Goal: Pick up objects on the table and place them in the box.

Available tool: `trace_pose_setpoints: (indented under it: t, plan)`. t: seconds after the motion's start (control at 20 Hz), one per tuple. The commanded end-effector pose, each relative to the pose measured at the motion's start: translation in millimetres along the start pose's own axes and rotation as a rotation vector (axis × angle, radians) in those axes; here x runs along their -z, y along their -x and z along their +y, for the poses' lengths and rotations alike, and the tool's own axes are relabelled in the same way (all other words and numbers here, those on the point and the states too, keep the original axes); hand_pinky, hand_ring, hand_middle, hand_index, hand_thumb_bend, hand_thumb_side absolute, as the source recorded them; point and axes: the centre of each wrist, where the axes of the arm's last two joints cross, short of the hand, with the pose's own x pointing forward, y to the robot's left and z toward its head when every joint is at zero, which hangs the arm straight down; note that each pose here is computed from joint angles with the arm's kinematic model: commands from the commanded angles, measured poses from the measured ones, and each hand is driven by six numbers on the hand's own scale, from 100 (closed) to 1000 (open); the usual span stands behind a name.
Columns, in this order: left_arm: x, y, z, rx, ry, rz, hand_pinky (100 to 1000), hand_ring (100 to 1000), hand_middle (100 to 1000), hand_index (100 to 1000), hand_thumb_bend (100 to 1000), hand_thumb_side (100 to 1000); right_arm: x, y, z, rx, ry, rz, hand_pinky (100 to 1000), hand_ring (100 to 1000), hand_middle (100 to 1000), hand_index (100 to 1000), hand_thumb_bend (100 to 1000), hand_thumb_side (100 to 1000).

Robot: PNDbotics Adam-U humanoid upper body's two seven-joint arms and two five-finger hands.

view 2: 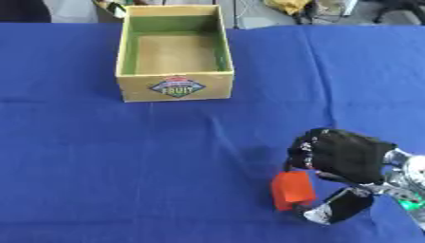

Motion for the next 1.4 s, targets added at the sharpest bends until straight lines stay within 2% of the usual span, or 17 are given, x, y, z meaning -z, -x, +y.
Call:
trace_pose_setpoints:
  t: [0.05,0.6,0.8,0.95,1.1,1.15,1.35,1.4]
  plan:
    - [4.3,-4.9,0.6,0.014,0.019,-0.015,100,144,172,411,100,1000,-3.3,3.9,-7.0,-0.023,-0.013,-0.002,668,690,517,711,383,651]
    - [4.8,-4.8,0.4,0.014,0.02,-0.016,100,145,174,411,100,1000,-1.4,1.8,-6.0,0.016,-0.049,-0.01,656,670,479,679,364,600]
    - [4.7,-4.8,0.4,0.013,0.021,-0.015,100,145,174,411,100,1000,-1.0,1.3,-5.4,0.046,-0.034,-0.006,642,642,445,644,378,577]
    - [4.8,-4.8,0.4,0.014,0.023,-0.012,100,145,175,411,100,1000,-1.3,2.0,-6.1,0.069,-0.002,0.002,626,616,414,584,359,584]
    - [5.0,-4.8,0.4,0.014,0.024,-0.013,100,145,175,411,100,1000,-1.5,2.6,-6.7,0.084,0.026,0.007,624,614,413,566,355,586]
    - [5.0,-4.8,0.4,0.014,0.024,-0.013,100,146,175,412,100,1000,-1.4,2.7,-6.8,0.089,0.035,0.009,618,613,429,508,288,597]
    - [4.9,-4.8,0.4,0.014,0.023,-0.014,100,146,176,412,100,1000,-1.5,3.5,-7.7,0.109,0.07,0.015,614,605,434,477,234,610]
    - [5.0,-4.8,0.4,0.014,0.023,-0.014,100,146,176,412,100,1000,-1.6,3.8,-8.0,0.113,0.077,0.015,612,600,434,456,179,615]
